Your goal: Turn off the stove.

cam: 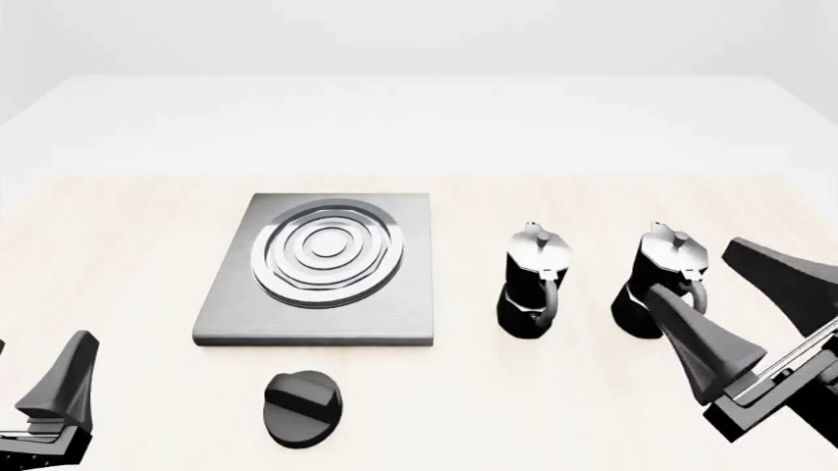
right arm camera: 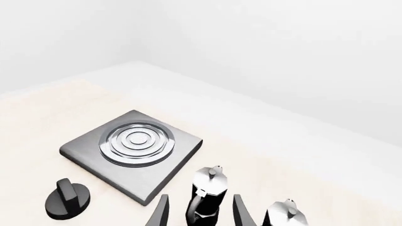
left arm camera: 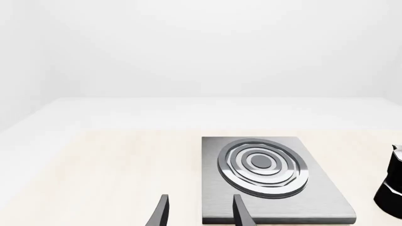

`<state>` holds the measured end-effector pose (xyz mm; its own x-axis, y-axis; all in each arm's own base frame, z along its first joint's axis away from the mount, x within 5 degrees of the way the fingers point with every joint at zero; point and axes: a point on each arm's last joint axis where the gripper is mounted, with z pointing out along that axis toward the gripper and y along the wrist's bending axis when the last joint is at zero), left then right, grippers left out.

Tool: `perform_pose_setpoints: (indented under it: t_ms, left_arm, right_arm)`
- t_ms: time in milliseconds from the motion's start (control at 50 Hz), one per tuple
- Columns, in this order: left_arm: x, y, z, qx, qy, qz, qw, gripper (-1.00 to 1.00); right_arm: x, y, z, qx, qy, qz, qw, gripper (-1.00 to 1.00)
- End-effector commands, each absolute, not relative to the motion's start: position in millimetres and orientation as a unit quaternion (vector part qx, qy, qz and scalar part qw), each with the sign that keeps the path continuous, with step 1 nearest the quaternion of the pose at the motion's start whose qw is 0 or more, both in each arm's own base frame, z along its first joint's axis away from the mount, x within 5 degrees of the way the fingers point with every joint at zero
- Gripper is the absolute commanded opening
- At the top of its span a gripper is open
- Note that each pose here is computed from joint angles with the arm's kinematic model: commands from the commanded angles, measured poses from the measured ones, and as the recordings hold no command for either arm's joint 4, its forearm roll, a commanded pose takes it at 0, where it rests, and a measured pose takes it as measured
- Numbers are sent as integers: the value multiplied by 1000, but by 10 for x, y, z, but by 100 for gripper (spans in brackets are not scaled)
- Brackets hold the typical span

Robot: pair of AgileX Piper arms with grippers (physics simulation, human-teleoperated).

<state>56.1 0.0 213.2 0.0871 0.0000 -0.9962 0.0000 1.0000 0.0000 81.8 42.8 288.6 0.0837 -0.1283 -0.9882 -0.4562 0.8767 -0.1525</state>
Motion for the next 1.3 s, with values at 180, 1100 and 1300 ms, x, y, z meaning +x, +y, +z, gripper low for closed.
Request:
perform_pose_setpoints:
  t_ms: [180,1100,1300]
  left_arm:
    - [561,0,2132,0,676,0,737,100]
    - [561,0,2132,0,676,0,737,100]
    - [561,0,2132,0,676,0,737,100]
  right_arm:
    - [1107,897,3003,-330,678,149,640,100]
    - [1504,1836,2555,-427,722,187,512,100]
    - [1497,2072,2446,-446,715,203,498,100]
